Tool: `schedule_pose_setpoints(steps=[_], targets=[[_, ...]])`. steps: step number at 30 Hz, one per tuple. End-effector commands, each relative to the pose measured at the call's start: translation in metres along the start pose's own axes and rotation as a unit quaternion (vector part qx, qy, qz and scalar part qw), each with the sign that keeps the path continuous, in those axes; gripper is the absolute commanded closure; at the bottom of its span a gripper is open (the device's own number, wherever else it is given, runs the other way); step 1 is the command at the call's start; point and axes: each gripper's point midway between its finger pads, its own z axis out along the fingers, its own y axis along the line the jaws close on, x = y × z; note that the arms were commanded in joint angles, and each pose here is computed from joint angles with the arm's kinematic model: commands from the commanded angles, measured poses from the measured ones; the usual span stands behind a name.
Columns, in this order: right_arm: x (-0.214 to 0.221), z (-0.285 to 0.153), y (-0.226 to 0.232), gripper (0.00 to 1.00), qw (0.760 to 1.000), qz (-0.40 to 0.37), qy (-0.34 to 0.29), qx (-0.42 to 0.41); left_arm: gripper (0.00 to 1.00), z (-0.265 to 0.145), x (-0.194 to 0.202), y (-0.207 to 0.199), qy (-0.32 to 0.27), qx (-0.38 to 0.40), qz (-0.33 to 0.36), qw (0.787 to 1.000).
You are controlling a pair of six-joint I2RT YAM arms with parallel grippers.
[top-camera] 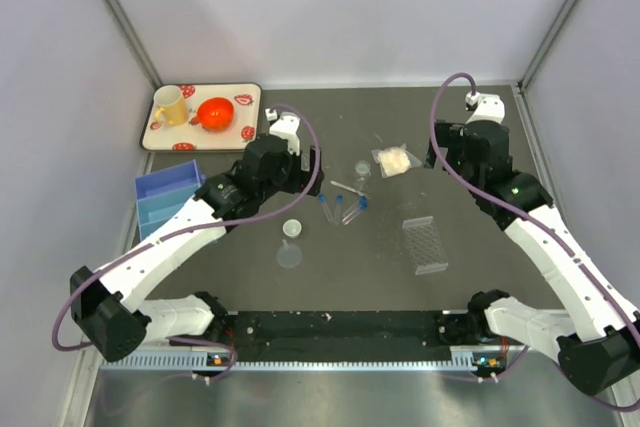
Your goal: Organize the chemistry lab equipment
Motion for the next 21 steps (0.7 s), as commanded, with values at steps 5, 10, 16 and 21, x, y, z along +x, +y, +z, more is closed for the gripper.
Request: schedule_pose_setpoints(steps=[5, 10, 16, 21], targets=[[-0.006, -0.006, 0.002, 0.01, 1.0, 0.014, -0.002, -0.003, 0.1, 0.032, 0.029, -0.002, 0.054, -0.042, -0.084, 0.994], [0.004, -0.004, 0.007, 0.01, 1.0, 0.011, 0.011, -0.019, 0.11, 0.054, 0.058, 0.006, 0.098, -0.095, -0.131, 0.982], [0.022, 0.001, 0.015, 0.01, 0.999, 0.007, 0.036, -0.041, 0.21, 0.086, 0.089, 0.008, 0.158, -0.153, -0.183, 0.958], [0.036, 0.003, 0.017, 0.02, 0.997, 0.006, 0.05, -0.051, 0.25, 0.104, 0.102, 0.001, 0.171, -0.174, -0.217, 0.945]])
